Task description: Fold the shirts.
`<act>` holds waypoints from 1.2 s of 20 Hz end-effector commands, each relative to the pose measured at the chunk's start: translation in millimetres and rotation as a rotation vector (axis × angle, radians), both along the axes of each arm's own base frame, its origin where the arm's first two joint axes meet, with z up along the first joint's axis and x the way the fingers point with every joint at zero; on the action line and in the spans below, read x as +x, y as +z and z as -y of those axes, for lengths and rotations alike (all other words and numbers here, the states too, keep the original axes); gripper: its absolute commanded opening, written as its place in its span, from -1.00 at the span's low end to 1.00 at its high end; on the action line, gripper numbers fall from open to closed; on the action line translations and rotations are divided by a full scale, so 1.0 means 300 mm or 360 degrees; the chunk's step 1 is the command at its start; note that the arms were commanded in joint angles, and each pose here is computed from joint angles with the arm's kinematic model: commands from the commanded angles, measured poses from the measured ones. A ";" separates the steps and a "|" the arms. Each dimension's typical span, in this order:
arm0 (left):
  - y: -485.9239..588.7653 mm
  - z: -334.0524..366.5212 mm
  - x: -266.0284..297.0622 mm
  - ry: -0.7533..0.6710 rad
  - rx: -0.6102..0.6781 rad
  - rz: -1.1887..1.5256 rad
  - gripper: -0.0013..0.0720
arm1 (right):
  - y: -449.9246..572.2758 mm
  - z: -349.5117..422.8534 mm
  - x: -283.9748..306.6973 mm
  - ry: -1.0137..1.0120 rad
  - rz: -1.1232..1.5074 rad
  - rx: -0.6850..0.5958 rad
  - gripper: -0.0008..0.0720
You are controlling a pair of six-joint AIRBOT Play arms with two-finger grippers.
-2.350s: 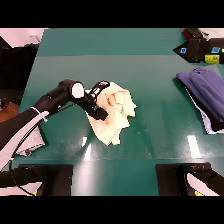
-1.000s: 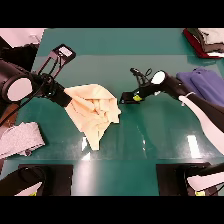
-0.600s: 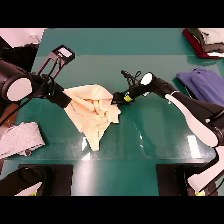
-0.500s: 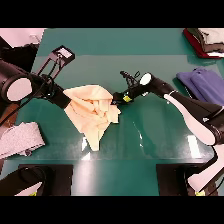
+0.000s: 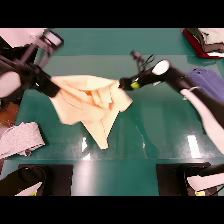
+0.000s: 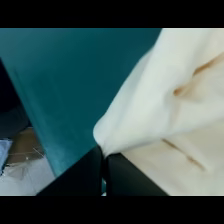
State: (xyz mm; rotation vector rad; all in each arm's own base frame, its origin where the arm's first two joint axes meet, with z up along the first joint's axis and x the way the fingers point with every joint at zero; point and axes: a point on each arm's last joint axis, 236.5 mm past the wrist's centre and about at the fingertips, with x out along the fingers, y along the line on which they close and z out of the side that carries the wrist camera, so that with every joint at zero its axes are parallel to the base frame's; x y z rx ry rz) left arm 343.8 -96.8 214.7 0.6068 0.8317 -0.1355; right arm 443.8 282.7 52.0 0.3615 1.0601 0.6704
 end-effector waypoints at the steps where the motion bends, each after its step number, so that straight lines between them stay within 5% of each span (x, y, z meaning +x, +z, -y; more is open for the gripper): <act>1: 0.307 -0.073 0.034 0.0085 -0.0045 0.0381 -0.89 | 0.352 0.193 0.047 -0.0193 0.0383 0.0050 -0.93; 10: 0.910 -0.173 -0.167 0.0073 -0.0570 0.1024 -0.89 | 1.337 0.480 -0.314 -0.0373 0.1406 0.0159 -0.94; 17: 1.150 -0.017 -0.384 -0.0452 -0.1018 0.1307 -0.89 | 1.540 0.719 -0.566 -0.0686 0.1631 -0.0195 -0.94; 20: 1.110 0.028 -0.370 -0.0512 -0.0991 0.1227 -0.90 | 1.448 0.793 -0.508 -0.0767 0.1375 -0.0265 -0.94; 24: 0.820 0.043 -0.143 -0.0345 -0.0597 0.0964 -0.90 | 1.116 0.799 -0.305 -0.0689 0.0783 -0.0257 -0.94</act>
